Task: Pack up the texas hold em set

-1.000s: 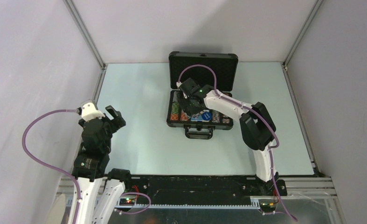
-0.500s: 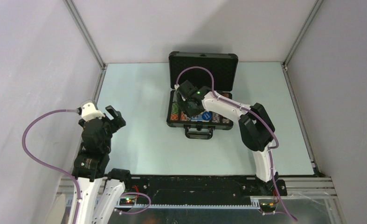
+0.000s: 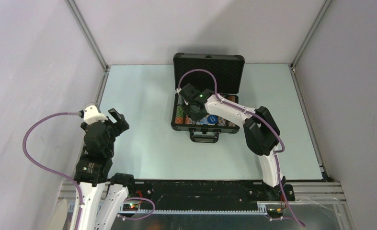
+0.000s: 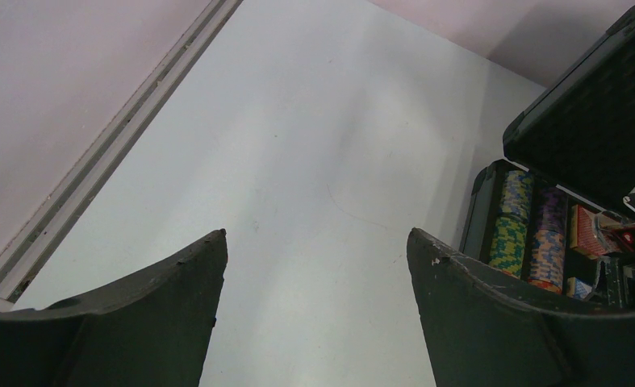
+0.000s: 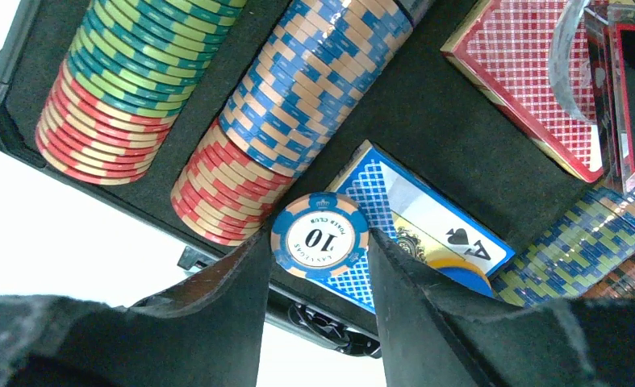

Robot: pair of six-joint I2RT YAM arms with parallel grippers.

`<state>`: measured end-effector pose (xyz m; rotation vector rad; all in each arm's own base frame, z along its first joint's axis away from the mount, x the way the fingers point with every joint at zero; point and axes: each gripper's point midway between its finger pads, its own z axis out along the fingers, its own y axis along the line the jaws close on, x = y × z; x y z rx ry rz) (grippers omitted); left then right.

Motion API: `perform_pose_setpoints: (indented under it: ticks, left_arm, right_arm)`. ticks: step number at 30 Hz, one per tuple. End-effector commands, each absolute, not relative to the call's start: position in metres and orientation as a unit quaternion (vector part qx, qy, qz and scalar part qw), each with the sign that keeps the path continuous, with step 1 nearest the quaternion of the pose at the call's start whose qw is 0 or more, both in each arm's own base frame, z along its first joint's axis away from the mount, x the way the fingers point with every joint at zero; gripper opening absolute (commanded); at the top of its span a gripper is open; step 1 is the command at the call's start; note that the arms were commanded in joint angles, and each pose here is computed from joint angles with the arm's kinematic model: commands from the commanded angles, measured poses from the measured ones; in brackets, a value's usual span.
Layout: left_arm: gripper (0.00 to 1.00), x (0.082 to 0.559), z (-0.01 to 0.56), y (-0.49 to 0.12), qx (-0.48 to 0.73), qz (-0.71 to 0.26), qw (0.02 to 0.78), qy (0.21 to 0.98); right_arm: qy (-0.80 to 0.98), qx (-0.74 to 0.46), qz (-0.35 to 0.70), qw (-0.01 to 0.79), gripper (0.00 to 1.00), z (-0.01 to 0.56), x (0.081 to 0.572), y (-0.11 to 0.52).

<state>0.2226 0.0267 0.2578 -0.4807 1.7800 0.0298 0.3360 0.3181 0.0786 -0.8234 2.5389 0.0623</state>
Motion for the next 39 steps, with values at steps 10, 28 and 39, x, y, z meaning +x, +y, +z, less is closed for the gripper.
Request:
perform_pose_setpoints:
  ticks: [10, 28, 39]
  left_arm:
    - [0.87, 0.225, 0.263, 0.027, -0.202, 0.014, 0.613, 0.764]
    - [0.87, 0.225, 0.262, 0.028, -0.203, 0.015, 0.612, 0.764]
    - [0.87, 0.225, 0.262, 0.027, -0.202, 0.014, 0.612, 0.765]
  right_arm:
    - [0.919, -0.282, 0.027, 0.273, 0.42, 0.099, 0.350, 0.326]
    - [0.911, -0.304, 0.007, 0.278, 0.66, 0.099, 0.356, 0.325]
    - [0.884, -0.365, -0.063, 0.286, 0.56, 0.091, 0.351, 0.325]
